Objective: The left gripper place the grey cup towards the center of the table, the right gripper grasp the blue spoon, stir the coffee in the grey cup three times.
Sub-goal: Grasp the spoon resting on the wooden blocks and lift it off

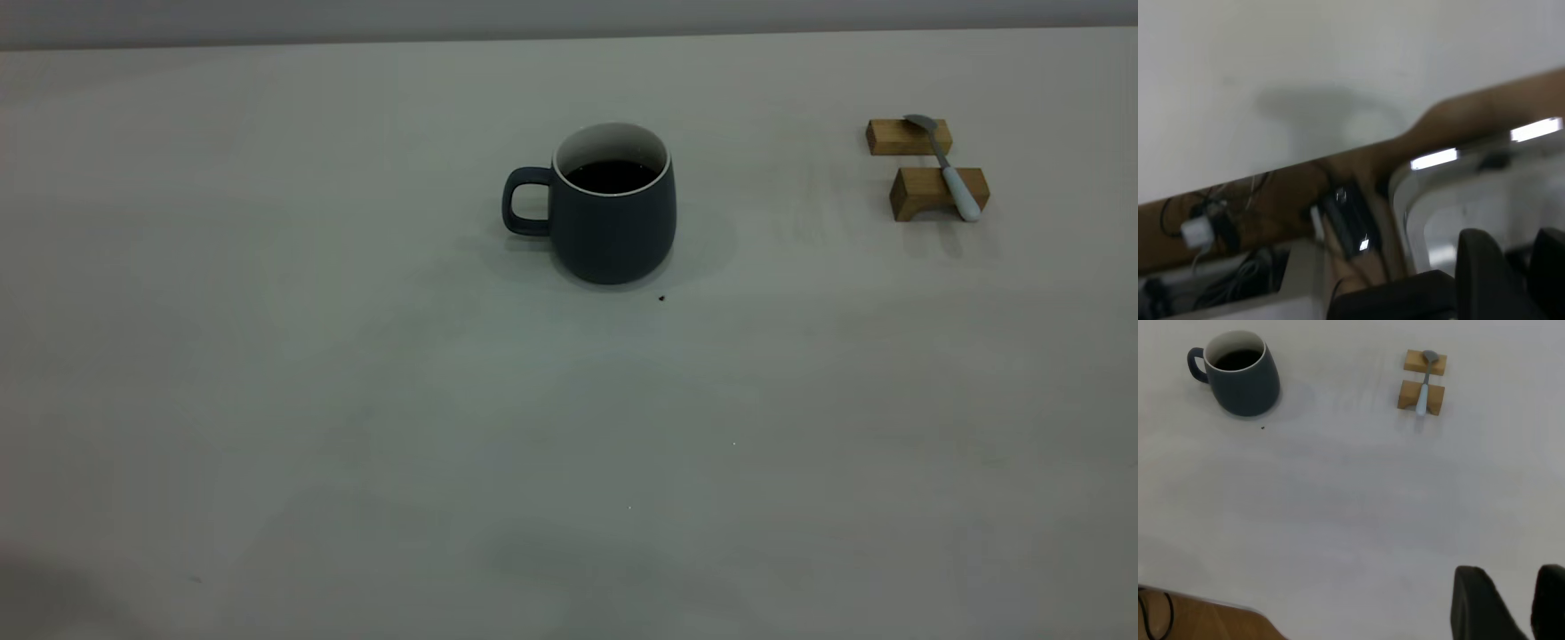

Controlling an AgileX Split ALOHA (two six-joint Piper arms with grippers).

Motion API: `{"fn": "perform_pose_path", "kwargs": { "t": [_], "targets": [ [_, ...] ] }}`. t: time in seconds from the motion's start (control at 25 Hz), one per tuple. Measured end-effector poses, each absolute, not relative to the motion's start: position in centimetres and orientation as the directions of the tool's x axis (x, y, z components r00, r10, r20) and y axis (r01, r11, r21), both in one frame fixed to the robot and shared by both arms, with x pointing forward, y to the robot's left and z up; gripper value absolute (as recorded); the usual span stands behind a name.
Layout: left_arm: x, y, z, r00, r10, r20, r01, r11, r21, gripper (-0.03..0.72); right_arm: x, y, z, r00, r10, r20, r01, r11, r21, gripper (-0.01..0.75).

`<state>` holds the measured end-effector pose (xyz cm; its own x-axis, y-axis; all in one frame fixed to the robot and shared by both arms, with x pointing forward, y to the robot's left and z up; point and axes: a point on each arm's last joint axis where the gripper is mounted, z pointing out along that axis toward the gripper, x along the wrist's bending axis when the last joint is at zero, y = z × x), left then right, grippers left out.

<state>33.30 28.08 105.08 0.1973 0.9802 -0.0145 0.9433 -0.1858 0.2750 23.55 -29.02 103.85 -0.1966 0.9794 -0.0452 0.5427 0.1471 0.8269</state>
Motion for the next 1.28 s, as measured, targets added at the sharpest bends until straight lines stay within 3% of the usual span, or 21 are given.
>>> {"fn": "perform_pose_path", "kwargs": {
  "t": [0.24,0.64,1.28],
  "targets": [
    [27.9,30.1,104.8,0.052,0.999,0.015,0.851,-0.052,0.523,0.235,23.5,-29.0,103.8,-0.197,0.979,-0.045,0.543,0.147,0.827,0.239],
    [24.0,30.3,104.0,0.024,1.000,0.014,0.696,-0.027,0.718,0.235,23.6,-29.0,103.9,-0.196,0.979,-0.045,0.542,0.147,0.827,0.239],
    [22.3,30.6,103.3,0.010,1.000,0.028,0.625,-0.028,0.780,0.237,23.6,-29.0,103.9,-0.196,0.979,-0.045,0.542,0.147,0.827,0.239]
  ]
}}
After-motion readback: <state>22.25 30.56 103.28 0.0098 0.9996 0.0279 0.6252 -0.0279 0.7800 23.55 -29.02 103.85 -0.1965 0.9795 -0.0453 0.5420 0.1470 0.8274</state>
